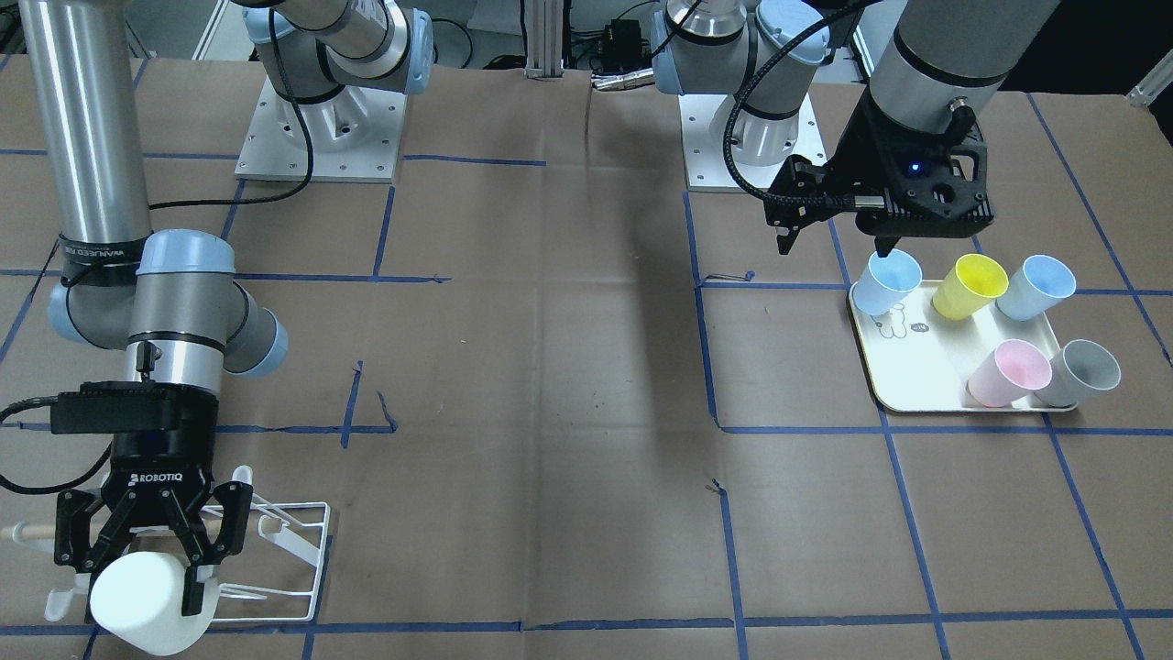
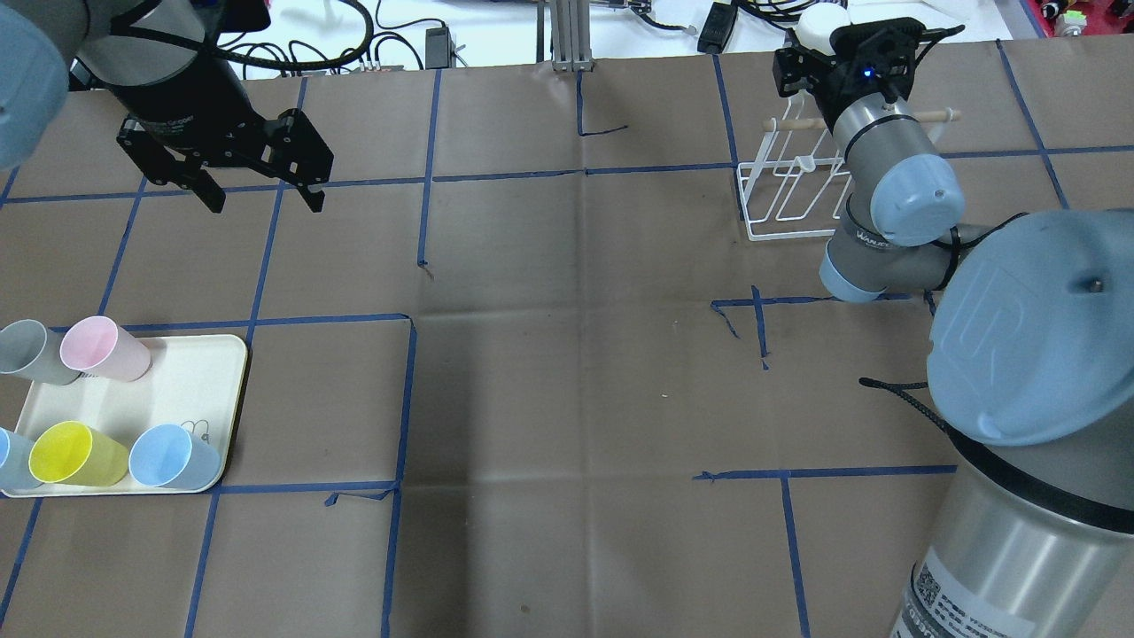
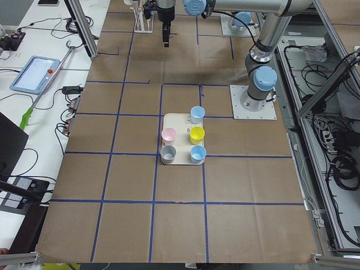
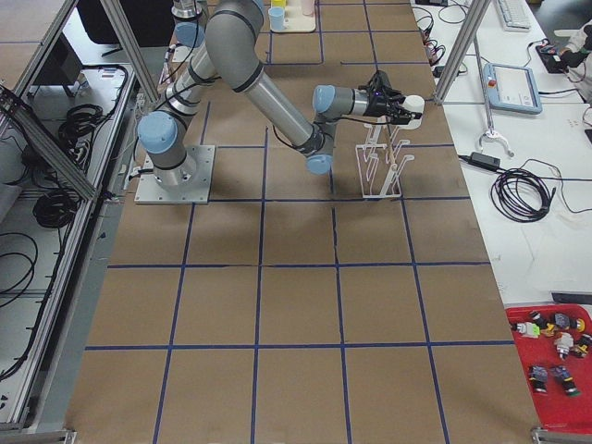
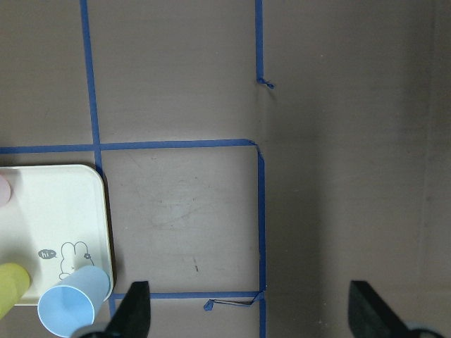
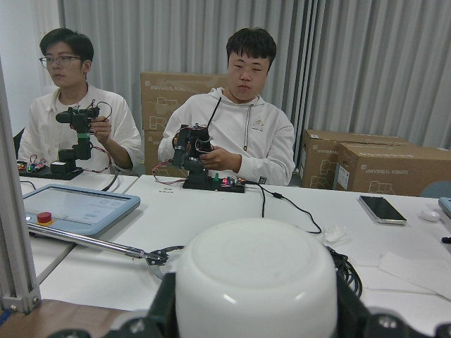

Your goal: Transfer IKEA cup to right arm and place on rack

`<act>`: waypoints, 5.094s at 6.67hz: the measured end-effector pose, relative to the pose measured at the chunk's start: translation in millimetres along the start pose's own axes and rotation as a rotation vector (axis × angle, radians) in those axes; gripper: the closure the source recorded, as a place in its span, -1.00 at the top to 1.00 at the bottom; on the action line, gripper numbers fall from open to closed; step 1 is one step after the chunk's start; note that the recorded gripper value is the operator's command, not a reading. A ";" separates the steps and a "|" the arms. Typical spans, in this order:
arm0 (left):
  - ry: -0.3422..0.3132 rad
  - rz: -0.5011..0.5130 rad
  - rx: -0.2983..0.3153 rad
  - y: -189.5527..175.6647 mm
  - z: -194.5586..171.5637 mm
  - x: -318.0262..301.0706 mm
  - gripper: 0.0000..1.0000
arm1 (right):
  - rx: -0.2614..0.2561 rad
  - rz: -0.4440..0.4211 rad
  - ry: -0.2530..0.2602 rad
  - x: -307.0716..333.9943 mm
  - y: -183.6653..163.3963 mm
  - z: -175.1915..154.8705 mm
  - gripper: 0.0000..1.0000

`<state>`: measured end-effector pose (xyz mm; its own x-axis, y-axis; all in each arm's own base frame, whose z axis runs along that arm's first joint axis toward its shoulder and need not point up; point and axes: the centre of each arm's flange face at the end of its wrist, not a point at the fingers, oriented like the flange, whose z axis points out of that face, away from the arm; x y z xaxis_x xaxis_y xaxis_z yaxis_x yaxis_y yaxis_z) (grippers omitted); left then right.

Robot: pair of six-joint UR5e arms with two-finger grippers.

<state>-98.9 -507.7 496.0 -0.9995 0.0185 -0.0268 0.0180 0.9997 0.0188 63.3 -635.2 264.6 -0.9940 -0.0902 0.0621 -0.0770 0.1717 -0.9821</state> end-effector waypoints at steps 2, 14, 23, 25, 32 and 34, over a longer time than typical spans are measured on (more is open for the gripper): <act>0.007 -0.037 -0.036 19.4 19.1 -56.2 0.98 | -0.018 0.005 -0.014 -9.3 14.9 1.3 -0.53; 0.044 0.029 -0.079 124.6 185.1 -168.2 0.92 | 0.043 -0.004 -0.034 -14.7 -43.7 -22.8 0.99; 0.088 0.015 -0.123 148.6 267.5 -192.6 -0.99 | -0.106 0.791 -0.327 -117.3 -137.8 -100.2 0.99; 0.077 0.015 -0.129 147.8 267.0 -194.7 -1.00 | -0.176 0.989 -0.350 -131.6 -131.8 -105.8 0.99; 0.029 0.019 -0.051 91.9 150.9 -228.1 -1.00 | -0.297 1.323 -0.336 -149.5 -117.4 -120.0 0.99; 0.070 0.087 -0.015 53.0 65.5 -215.9 -1.00 | -0.288 1.353 -0.329 -147.6 -121.4 -120.9 0.99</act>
<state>119.6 -457.6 437.3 -0.9937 0.1029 0.0454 0.1044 0.9940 0.0333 209.9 -524.1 396.1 -0.2529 0.0883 -0.9635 0.8505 0.4950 -0.1779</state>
